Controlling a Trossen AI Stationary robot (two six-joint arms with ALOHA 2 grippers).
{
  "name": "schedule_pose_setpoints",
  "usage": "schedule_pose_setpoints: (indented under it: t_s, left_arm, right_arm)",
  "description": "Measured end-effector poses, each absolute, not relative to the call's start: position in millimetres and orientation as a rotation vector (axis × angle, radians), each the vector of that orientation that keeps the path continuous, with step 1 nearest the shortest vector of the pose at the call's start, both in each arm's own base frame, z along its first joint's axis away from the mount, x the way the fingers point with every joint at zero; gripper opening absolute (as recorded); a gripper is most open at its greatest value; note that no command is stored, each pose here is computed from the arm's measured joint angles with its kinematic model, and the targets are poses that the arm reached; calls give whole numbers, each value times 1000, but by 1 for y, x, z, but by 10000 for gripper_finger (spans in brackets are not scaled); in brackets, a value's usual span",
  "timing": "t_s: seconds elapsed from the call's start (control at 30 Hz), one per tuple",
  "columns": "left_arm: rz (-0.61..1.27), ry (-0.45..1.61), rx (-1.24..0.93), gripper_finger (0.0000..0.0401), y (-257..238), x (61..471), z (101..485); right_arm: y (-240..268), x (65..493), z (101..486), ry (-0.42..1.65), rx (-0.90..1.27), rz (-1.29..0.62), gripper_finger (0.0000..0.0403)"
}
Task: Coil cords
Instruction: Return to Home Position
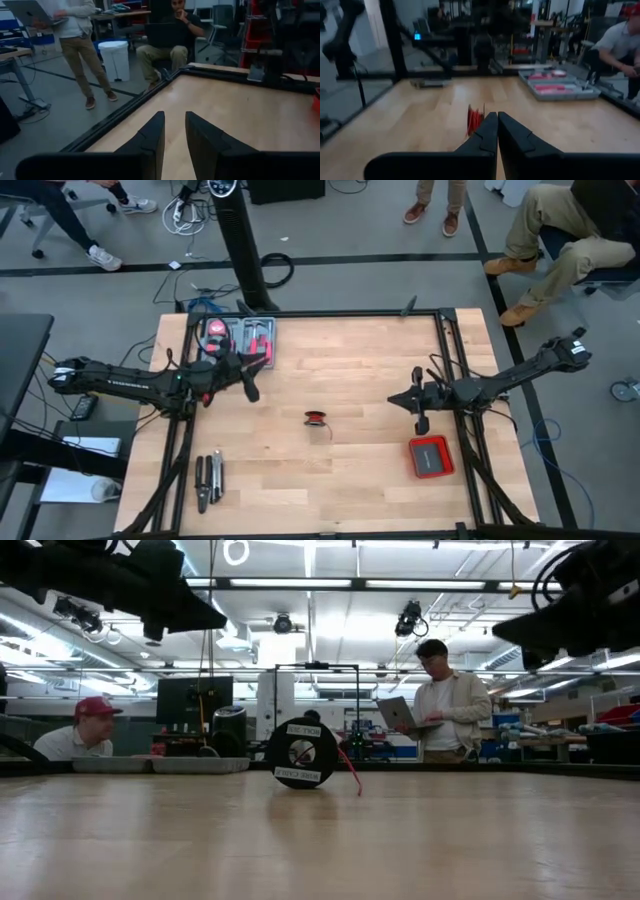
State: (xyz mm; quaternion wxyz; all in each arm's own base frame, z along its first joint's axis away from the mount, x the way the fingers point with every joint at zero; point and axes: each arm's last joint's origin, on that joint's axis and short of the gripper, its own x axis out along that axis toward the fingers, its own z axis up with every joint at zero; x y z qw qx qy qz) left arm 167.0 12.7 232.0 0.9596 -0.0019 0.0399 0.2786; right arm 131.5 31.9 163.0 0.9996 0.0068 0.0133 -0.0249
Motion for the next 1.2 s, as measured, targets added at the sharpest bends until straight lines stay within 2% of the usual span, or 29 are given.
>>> schedule_pose_setpoints:
  t_s: [0.27, 0.4, 0.63, 0.9, 1.2]
  left_arm:
    - [581, 108, 52, 80, 13, 167, 231]
    - [581, 44, 31, 80, 13, 168, 240]
    - [579, 35, 28, 80, 13, 168, 240]
    - [575, -30, 7, 80, 13, 159, 235]
    - [579, -55, -2, 80, 14, 131, 197]
  right_arm:
    - [26, 114, 189, -199, 93, -48, 11]
    - [23, 105, 198, -299, 129, -48, 12]
    - [19, 93, 207, -406, 166, -46, 11]
    - [17, 87, 203, -380, 156, -50, 13]
    - [18, 91, 189, -235, 106, -53, 11]
